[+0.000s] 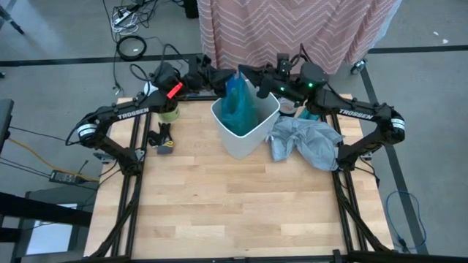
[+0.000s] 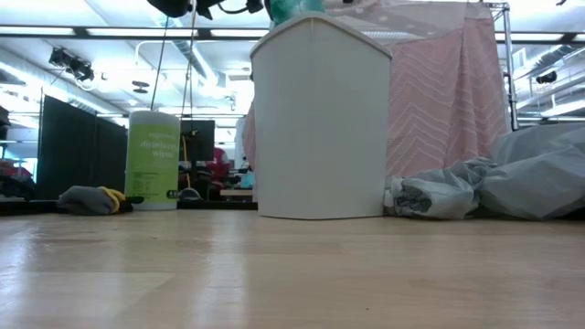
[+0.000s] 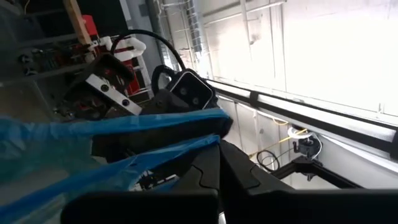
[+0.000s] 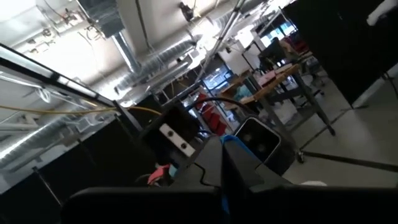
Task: Place trash/remove bag and relplace
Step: Close the trash bag
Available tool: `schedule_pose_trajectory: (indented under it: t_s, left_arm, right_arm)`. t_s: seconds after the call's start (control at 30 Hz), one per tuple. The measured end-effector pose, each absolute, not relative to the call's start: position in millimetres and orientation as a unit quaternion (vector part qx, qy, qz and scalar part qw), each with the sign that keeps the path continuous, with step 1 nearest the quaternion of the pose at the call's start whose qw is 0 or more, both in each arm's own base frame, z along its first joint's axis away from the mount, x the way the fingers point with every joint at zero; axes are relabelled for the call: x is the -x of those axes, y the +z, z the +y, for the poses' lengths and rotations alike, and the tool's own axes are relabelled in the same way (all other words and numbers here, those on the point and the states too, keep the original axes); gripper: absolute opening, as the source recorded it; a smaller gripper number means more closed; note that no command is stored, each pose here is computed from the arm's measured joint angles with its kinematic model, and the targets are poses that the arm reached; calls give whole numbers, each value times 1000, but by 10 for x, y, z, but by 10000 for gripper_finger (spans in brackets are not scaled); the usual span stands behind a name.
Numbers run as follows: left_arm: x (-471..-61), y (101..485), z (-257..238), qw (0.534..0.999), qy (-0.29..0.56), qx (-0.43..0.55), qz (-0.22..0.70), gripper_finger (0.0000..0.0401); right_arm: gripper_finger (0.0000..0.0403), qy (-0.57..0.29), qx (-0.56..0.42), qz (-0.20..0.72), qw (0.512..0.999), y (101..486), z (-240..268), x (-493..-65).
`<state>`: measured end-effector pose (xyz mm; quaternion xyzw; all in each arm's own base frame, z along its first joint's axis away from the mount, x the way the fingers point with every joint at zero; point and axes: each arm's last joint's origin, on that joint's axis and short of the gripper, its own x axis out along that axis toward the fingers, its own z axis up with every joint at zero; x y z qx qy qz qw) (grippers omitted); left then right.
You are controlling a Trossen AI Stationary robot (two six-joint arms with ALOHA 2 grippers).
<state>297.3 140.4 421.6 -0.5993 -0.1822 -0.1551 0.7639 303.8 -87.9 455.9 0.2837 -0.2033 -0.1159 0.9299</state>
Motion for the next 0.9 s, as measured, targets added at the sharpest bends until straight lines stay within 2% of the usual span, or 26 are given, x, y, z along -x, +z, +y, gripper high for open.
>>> schedule_pose_trajectory:
  t_s: [0.9]
  left_arm:
    - [-3046, 4133, 1369, 768, -115, 607, -167, 2]
  right_arm:
    - [0, -60, -273, -245, 928, 4664, -846, -3006]
